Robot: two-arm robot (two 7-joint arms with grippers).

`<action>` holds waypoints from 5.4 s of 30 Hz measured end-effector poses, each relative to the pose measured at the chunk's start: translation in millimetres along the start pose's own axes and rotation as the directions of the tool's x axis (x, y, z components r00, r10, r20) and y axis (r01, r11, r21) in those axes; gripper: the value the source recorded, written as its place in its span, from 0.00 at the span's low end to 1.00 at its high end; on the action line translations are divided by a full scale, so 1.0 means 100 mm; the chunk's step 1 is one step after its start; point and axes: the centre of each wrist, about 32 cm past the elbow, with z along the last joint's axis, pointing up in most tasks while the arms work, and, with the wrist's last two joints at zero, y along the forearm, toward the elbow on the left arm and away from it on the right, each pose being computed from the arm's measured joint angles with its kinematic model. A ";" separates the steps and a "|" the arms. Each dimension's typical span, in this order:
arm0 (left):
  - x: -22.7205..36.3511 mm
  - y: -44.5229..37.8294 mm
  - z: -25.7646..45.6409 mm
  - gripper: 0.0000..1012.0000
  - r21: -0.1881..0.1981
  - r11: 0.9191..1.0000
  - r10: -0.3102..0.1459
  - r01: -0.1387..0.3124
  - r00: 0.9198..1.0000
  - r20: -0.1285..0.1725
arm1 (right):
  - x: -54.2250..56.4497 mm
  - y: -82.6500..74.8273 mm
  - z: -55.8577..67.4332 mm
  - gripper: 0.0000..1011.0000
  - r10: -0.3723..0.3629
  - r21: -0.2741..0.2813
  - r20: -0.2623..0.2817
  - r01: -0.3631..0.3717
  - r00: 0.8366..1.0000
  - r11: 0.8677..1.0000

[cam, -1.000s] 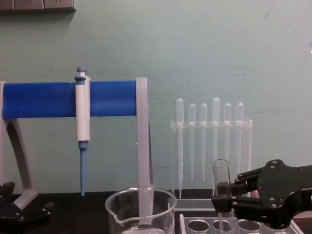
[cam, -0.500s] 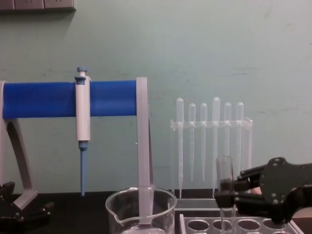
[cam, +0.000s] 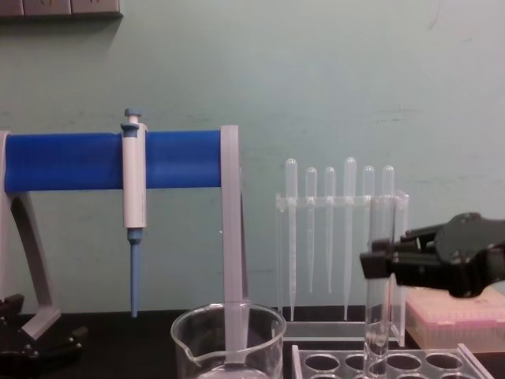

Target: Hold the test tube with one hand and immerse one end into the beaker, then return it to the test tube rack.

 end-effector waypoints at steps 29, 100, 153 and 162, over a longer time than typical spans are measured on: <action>0.000 0.000 0.000 0.99 0.000 1.000 0.000 0.000 1.000 0.000 | 0.07 -0.21 0.49 0.23 -0.026 0.074 -0.037 0.029 0.999 0.997; 0.000 0.000 0.000 0.99 0.000 1.000 0.000 0.000 1.000 0.000 | 0.11 -0.22 0.61 0.23 -0.020 0.059 -0.011 0.021 1.000 0.998; 0.000 0.000 0.000 0.99 0.000 1.000 0.000 0.000 1.000 0.000 | 0.11 -0.22 0.61 0.23 -0.020 0.059 -0.011 0.021 1.000 0.998; 0.000 0.000 0.000 0.99 0.000 1.000 0.000 0.000 1.000 0.000 | 0.11 -0.22 0.61 0.23 -0.020 0.059 -0.011 0.021 1.000 0.998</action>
